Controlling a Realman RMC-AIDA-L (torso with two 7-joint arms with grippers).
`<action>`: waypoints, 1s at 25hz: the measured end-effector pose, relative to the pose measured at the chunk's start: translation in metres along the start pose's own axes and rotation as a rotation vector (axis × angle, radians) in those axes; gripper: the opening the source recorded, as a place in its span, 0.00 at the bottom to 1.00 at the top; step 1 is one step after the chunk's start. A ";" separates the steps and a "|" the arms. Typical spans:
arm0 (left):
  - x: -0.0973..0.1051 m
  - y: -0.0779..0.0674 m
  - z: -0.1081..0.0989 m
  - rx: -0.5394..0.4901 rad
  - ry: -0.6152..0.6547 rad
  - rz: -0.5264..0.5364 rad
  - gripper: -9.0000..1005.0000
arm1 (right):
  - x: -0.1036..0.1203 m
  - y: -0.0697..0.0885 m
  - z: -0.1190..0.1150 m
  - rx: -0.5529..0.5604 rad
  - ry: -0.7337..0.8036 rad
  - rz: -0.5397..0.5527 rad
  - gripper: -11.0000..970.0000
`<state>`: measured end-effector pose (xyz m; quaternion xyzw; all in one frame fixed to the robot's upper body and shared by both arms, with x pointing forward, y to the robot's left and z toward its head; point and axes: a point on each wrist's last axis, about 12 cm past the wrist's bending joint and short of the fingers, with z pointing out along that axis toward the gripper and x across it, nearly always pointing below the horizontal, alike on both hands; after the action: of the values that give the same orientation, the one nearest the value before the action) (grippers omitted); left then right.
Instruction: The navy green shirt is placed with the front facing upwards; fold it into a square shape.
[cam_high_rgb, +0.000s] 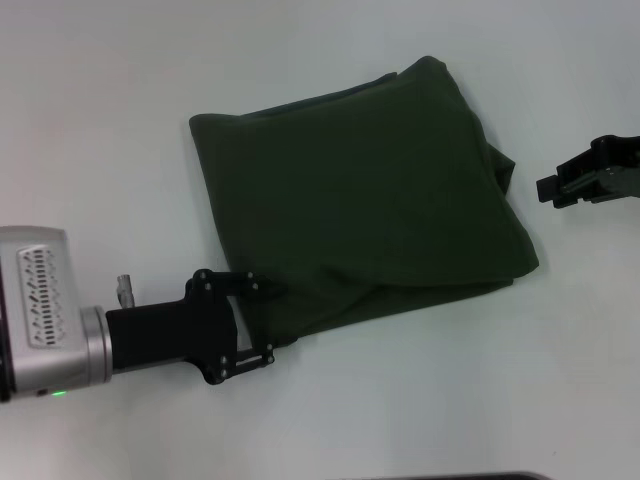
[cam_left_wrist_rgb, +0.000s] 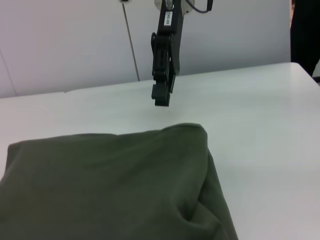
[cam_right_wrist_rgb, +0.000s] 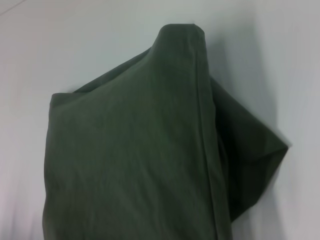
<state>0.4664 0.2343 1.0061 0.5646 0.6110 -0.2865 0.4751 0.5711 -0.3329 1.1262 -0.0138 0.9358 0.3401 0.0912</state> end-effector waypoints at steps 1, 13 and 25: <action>0.000 0.000 0.001 0.003 0.007 0.003 0.64 | 0.000 0.000 0.000 0.000 0.000 0.000 0.29; -0.003 0.004 0.003 -0.003 -0.002 0.018 0.52 | 0.000 -0.001 -0.002 -0.003 -0.010 0.006 0.29; -0.004 0.012 0.000 -0.013 0.020 -0.023 0.29 | -0.001 -0.004 -0.005 -0.010 -0.023 0.022 0.29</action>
<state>0.4774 0.2351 1.0124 0.5574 0.6238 -0.2825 0.4693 0.5714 -0.3393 1.1280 -0.0002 0.9331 0.3460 0.0984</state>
